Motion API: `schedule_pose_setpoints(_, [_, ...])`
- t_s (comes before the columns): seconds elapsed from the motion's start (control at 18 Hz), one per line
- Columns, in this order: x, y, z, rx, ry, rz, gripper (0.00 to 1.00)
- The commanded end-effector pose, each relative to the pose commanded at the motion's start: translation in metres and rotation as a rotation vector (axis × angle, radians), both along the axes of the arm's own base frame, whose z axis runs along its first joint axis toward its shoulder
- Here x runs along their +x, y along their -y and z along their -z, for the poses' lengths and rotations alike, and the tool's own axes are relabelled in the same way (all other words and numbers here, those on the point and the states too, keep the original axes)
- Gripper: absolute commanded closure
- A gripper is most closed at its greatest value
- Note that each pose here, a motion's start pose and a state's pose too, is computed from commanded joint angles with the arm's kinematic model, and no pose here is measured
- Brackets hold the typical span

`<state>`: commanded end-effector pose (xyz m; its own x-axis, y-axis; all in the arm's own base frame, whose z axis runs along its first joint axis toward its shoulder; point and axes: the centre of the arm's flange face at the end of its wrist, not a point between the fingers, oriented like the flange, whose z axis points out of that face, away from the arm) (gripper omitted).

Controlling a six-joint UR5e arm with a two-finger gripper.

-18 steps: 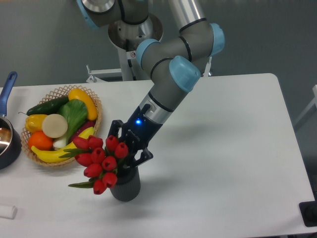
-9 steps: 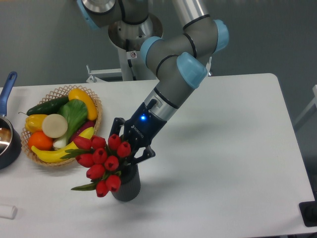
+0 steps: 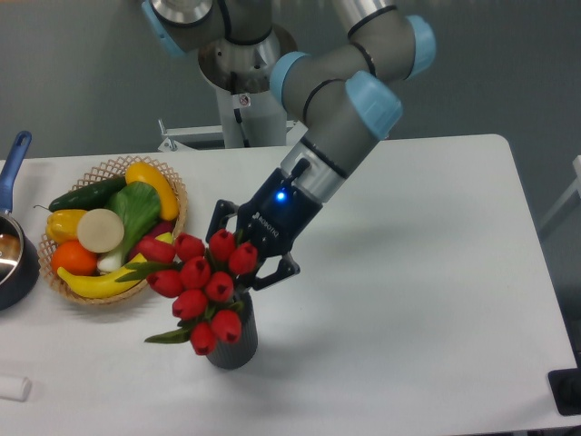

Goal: Pick up the flowers from the vase
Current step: 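Lift the gripped tulips up out of the grey vase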

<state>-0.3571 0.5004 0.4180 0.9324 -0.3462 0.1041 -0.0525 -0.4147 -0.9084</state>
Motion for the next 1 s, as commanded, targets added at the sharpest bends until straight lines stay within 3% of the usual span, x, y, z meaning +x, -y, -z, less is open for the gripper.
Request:
schedule_pose_setpoints(0.39, [-0.019, 0.024, -0.025, 0.127, 0.086, -0.013, 0.59])
schedule_pose_setpoints(0.67, [-0.025, 0.033, -0.034, 0.155, 0.095, -0.022, 0.59])
schedule_pose_setpoints(1.0, [-0.043, 0.056, -0.052, 0.217, 0.168, -0.053, 0.59])
